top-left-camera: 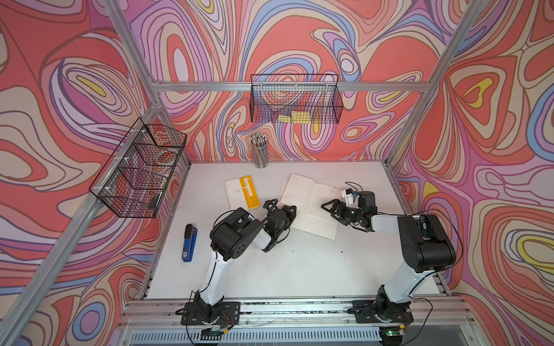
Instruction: Close the notebook
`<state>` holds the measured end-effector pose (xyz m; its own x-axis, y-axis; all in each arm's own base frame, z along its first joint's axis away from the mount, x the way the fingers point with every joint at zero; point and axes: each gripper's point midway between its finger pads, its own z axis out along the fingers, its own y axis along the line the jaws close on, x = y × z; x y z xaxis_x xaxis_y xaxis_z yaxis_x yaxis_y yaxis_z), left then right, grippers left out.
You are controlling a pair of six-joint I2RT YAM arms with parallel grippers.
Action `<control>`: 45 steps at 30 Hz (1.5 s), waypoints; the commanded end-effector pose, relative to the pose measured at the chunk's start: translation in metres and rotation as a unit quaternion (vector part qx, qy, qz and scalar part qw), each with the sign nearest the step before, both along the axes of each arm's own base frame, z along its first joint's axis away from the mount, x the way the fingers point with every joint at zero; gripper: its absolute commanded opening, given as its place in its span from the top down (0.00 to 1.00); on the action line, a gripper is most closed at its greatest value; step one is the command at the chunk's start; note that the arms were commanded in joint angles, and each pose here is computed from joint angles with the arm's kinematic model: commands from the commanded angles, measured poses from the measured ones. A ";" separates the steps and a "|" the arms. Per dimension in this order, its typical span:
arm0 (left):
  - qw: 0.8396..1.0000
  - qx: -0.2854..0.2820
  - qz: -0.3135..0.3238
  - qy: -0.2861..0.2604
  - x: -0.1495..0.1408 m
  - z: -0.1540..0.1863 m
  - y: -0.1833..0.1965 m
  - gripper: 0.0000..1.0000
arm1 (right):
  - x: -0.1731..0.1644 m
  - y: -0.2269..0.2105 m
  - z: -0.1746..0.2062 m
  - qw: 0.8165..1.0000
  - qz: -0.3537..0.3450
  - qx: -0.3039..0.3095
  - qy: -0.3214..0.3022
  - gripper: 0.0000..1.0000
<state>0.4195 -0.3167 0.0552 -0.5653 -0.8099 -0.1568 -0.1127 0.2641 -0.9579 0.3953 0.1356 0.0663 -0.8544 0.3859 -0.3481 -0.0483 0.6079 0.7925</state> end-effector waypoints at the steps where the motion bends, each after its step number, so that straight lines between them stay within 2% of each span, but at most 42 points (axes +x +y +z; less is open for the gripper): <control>1: 1.000 -0.001 -0.001 -0.028 -0.002 0.013 -0.002 1.00 | -0.008 -0.002 -0.005 1.000 0.000 0.002 0.014 0.02; 11: 0.997 0.006 -0.021 -0.071 -0.009 0.036 -0.002 1.00 | -0.008 -0.002 0.009 1.000 0.002 -0.002 -0.004 0.02; 17: 0.994 -0.004 -0.026 -0.104 -0.018 0.060 0.005 1.00 | -0.003 -0.001 0.050 0.999 0.009 -0.017 -0.042 0.02; 23: 0.994 0.020 -0.003 -0.104 -0.035 0.062 0.039 1.00 | 0.001 0.007 0.081 0.997 0.016 -0.011 -0.070 0.02; 30: 0.993 0.061 0.028 -0.093 -0.061 0.056 0.087 1.00 | -0.004 0.040 0.084 0.997 0.043 -0.003 -0.071 0.02; 41: 0.987 0.125 0.043 -0.096 -0.085 0.065 0.117 1.00 | -0.014 0.097 0.075 0.994 0.093 0.003 -0.064 0.02; 45: 0.981 0.168 0.039 -0.091 -0.094 0.070 0.126 1.00 | -0.016 0.107 0.067 0.993 0.102 0.008 -0.055 0.02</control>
